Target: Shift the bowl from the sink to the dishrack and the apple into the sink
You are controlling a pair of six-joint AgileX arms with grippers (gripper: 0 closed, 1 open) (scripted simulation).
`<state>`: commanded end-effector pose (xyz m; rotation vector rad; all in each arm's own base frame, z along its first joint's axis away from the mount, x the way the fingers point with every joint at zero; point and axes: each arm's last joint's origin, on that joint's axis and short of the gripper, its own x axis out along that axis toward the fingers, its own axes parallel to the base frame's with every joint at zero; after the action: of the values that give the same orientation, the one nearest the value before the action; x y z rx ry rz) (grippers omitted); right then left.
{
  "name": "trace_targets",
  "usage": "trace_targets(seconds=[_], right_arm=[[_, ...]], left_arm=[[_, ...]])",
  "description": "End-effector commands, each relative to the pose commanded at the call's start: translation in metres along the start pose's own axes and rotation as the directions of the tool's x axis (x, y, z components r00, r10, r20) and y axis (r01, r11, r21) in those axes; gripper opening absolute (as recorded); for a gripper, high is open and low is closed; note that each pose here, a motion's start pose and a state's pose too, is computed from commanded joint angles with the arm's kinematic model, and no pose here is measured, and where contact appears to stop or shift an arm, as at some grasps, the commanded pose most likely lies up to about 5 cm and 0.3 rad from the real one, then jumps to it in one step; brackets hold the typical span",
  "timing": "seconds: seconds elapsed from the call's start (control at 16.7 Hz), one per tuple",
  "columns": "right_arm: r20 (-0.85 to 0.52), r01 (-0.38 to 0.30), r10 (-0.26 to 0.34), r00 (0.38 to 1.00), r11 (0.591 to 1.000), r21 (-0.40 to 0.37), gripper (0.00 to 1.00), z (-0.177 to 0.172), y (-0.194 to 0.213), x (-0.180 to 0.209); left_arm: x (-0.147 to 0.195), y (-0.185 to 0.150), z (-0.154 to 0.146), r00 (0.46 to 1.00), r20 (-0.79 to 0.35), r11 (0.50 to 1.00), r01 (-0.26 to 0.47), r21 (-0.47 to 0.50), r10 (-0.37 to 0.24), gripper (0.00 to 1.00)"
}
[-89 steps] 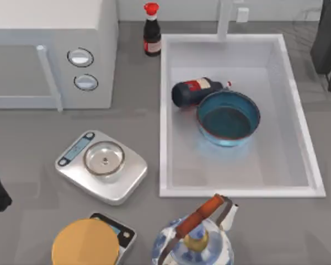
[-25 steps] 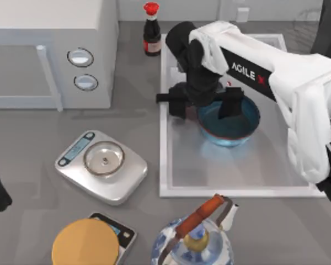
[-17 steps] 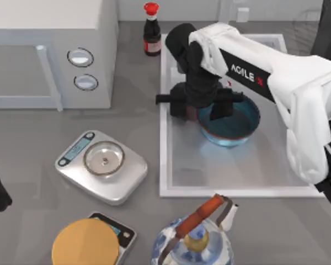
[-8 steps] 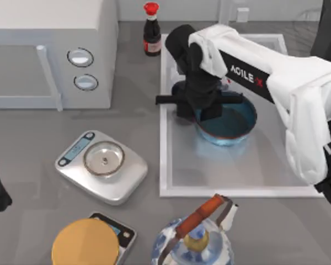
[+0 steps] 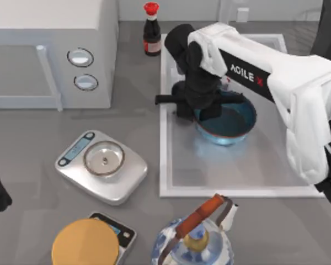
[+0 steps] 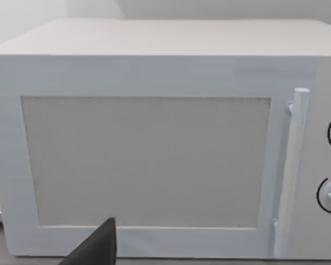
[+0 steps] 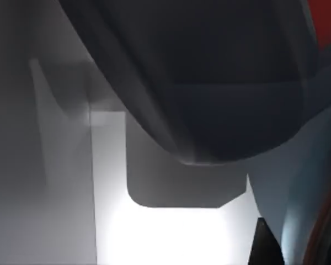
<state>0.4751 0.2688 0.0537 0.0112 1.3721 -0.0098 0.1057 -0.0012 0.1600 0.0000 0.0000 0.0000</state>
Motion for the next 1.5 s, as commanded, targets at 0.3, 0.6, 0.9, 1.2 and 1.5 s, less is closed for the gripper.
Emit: trace_targets(seconds=[0.3,0.6,0.9,1.2,1.5], right_arm=[[-0.036,-0.017,0.017,0.999,1.0,-0.002,0.0,-0.035,0.034,-0.081],[0.007,-0.072,0.072,0.997,0.997,0.003,0.0,-0.118,0.046,-0.245],[0.012,-0.042,0.042,0.999,0.999,0.004,0.0,-0.206,0.012,-0.334],[0.005,0.001,-0.001,1.0,1.0,0.0,0.0,-0.233,-0.003,-0.349],[0.006,-0.012,0.012,1.0,1.0,0.009,0.0,-0.228,-0.005,-0.348]], left_arm=[[0.0,0.0,0.0,1.0,0.0,1.0,0.0,0.0,0.0,1.0],[0.0,0.0,0.0,1.0,0.0,1.0,0.0,0.0,0.0,1.0],[0.0,0.0,0.0,1.0,0.0,1.0,0.0,0.0,0.0,1.0],[0.0,0.0,0.0,1.0,0.0,1.0,0.0,0.0,0.0,1.0],[0.0,0.0,0.0,1.0,0.0,1.0,0.0,0.0,0.0,1.0]])
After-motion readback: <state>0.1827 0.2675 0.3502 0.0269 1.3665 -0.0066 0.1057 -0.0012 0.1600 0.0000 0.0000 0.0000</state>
